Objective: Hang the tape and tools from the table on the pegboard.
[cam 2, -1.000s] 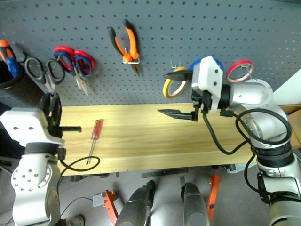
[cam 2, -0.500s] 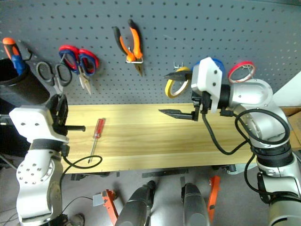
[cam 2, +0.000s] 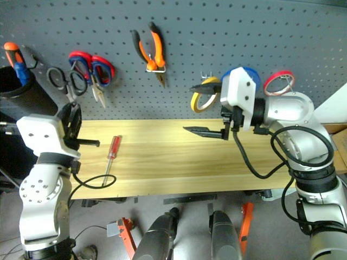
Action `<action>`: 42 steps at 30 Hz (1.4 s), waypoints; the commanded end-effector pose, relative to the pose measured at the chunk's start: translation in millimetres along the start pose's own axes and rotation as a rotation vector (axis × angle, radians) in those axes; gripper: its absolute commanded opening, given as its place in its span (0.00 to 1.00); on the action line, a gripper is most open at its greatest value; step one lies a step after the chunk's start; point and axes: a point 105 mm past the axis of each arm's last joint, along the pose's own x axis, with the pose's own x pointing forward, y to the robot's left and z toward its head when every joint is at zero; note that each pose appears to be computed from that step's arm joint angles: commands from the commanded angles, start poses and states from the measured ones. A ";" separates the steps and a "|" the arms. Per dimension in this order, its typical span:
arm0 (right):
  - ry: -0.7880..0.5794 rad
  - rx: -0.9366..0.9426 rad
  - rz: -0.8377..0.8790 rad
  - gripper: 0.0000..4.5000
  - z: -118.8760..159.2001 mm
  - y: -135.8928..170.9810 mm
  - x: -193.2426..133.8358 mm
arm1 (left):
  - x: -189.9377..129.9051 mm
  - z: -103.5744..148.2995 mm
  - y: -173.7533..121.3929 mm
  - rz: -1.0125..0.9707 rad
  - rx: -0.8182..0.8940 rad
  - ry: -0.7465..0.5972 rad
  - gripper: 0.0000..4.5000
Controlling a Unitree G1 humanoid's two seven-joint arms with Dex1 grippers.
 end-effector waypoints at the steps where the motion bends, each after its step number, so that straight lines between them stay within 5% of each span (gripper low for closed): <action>1: -0.019 -0.045 0.009 1.00 9.4 2.4 -1.4 | 2.6 11.6 -0.9 -0.018 0.033 -0.051 0.03; 9: -0.018 -0.044 0.010 1.00 9.0 2.9 -0.9 | 8.9 11.3 -0.9 -0.022 0.039 -0.044 0.03; 19: -0.052 -0.038 -0.014 1.00 15.1 0.0 3.1 | 29.0 -18.0 2.5 0.015 0.012 0.062 0.03; 32: -0.069 0.000 -0.038 1.00 17.2 1.1 3.5 | 11.2 -50.9 -6.0 -0.017 -0.034 0.202 1.00; 42: -0.040 0.261 -0.141 1.00 5.7 2.0 15.9 | -24.7 -136.1 5.8 -0.043 -0.019 0.688 1.00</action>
